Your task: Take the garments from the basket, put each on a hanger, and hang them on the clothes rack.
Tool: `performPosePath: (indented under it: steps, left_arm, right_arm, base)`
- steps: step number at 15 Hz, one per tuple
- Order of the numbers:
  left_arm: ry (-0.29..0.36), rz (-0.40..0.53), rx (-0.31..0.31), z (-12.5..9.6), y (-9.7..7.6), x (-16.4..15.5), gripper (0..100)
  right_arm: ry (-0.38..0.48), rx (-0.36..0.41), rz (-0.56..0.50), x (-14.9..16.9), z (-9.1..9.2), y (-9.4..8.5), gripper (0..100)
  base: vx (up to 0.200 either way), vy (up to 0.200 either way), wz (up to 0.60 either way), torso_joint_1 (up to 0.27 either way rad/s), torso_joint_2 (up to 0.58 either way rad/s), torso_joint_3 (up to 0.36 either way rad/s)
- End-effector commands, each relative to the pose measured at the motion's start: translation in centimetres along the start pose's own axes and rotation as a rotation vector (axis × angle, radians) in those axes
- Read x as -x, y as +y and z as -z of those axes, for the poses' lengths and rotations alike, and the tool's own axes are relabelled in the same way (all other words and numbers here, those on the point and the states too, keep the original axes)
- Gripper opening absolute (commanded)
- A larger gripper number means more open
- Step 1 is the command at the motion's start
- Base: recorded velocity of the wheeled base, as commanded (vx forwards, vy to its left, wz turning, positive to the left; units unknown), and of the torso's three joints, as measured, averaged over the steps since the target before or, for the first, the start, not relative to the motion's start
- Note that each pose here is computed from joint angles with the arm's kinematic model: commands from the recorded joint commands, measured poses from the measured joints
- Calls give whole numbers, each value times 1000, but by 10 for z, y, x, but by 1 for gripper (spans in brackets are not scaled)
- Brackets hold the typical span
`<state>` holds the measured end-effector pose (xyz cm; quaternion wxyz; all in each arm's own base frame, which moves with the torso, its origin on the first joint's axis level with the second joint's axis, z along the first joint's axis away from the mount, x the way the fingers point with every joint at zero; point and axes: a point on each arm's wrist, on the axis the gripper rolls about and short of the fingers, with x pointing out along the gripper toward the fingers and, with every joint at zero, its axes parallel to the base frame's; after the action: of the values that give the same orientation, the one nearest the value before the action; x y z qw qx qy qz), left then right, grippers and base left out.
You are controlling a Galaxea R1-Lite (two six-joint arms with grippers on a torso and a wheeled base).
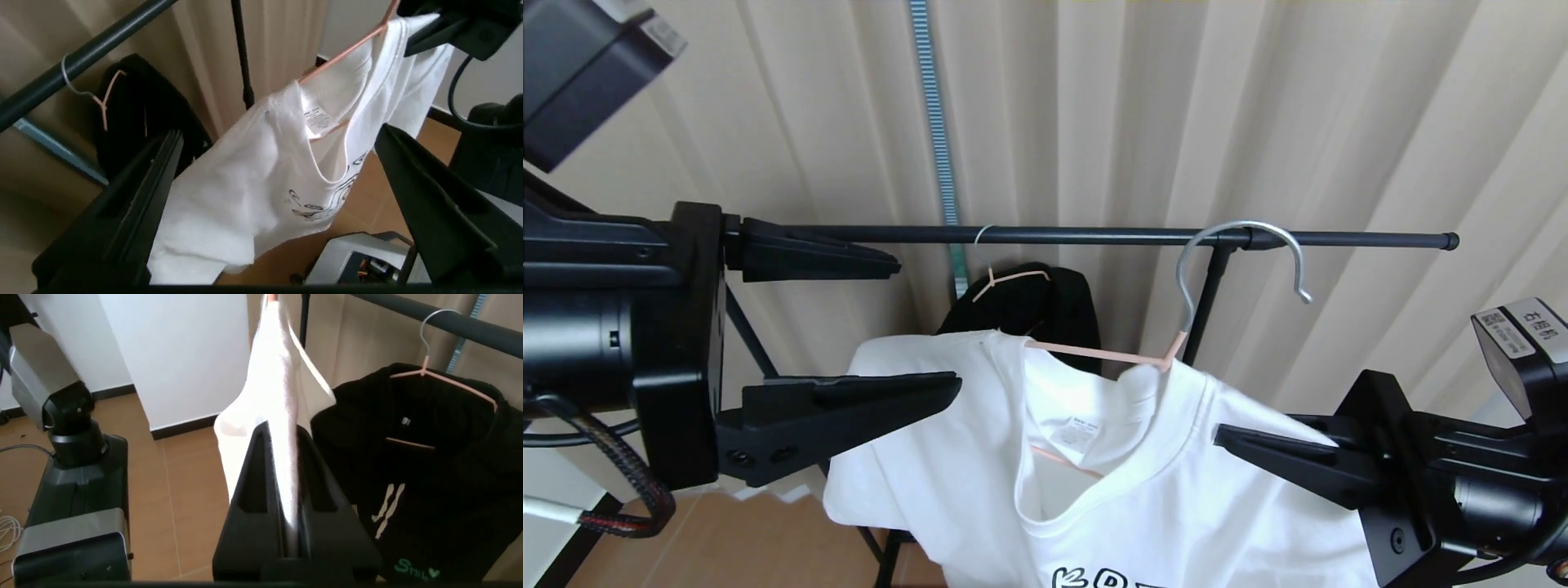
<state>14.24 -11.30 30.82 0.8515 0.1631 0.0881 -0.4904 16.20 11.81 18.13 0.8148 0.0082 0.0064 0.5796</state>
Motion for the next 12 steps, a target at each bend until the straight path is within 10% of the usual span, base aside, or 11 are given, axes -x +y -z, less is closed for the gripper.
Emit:
performPosePath:
  steps: [1, 5, 12]
  left_arm:
    - [31, 36, -26, -5, 17, -8, 100]
    - [127, 127, -71, 1, 58, -28, 100]
    - [62, 334, -89, 14, 79, -68, 100]
  right_arm:
    - [3, -2, -3, 1, 1, 1, 0]
    - [9, -7, -4, 0, 2, 0, 0]
    - [12, -9, -46, 1, 3, 2, 0]
  base:
    - [0, 0, 0, 0, 0, 0]
    - [0, 0, 0, 0, 0, 0]
    - [0, 0, 0, 0, 0, 0]
